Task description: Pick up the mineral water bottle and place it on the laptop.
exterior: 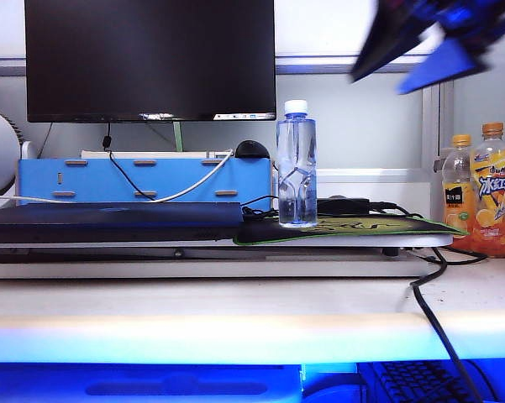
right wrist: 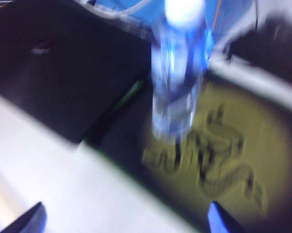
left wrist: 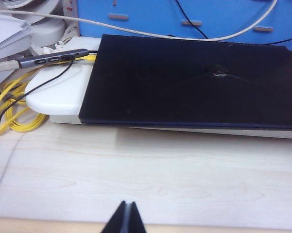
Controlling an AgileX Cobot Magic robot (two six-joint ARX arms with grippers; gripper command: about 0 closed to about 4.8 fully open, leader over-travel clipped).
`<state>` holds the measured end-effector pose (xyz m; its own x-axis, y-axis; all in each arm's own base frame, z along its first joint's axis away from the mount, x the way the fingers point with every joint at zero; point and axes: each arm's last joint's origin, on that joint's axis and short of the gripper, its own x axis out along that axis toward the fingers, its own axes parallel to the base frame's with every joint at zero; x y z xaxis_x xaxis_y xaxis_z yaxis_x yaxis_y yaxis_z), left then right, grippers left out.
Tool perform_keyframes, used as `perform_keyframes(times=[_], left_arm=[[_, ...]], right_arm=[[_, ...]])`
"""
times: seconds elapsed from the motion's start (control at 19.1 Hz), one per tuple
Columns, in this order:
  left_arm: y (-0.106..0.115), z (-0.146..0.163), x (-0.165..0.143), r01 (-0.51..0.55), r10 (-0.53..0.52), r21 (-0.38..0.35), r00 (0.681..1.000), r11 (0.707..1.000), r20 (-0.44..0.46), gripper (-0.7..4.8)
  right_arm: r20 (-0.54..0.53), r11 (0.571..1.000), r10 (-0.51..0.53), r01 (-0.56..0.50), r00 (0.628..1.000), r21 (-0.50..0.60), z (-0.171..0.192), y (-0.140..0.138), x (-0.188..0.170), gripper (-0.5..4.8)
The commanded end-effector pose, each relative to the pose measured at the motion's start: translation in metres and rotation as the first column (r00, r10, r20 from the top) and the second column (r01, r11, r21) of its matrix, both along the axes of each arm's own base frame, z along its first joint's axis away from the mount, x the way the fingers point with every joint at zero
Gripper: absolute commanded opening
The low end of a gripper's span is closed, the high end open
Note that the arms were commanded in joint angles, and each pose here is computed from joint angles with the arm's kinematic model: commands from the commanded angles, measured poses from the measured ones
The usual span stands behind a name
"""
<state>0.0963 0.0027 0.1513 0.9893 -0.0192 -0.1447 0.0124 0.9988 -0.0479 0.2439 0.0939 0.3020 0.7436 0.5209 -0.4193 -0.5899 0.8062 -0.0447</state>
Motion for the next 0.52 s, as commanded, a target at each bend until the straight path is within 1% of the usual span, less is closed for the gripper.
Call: perform_keyframes(times=[0.05,0.1,0.16,0.26,0.37,0.52], left_arm=[[0.000,0.000,0.000,0.001,-0.001,0.001,1.000,1.000,0.003,-0.02],[0.000,0.000,0.000,0.001,-0.001,0.001,1.000,1.000,0.003,-0.02],[0.000,0.000,0.000,0.001,-0.001,0.002,1.000,1.000,0.002,-0.02],[0.000,0.000,0.000,0.001,-0.001,0.001,1.000,1.000,0.002,-0.02],[0.000,0.000,0.000,0.001,-0.001,0.001,1.000,1.000,0.002,-0.02],[0.000,0.000,0.000,0.001,-0.001,0.001,1.000,1.000,0.003,-0.02]], right_arm=[[0.122,0.996,-0.082,0.085,0.989,-0.019,-0.007,0.019,0.023,4.79],[0.139,0.992,-0.122,0.127,0.983,-0.027,-0.015,0.022,0.033,4.79],[0.147,0.990,-0.133,0.138,0.980,-0.027,-0.020,0.025,0.040,4.79],[0.161,0.991,-0.126,0.131,0.979,-0.020,-0.031,0.030,0.052,4.79],[0.169,0.995,-0.098,0.102,0.981,-0.012,-0.043,0.039,0.070,4.79],[0.180,0.996,-0.085,0.087,0.980,-0.002,-0.041,0.050,0.096,4.79]])
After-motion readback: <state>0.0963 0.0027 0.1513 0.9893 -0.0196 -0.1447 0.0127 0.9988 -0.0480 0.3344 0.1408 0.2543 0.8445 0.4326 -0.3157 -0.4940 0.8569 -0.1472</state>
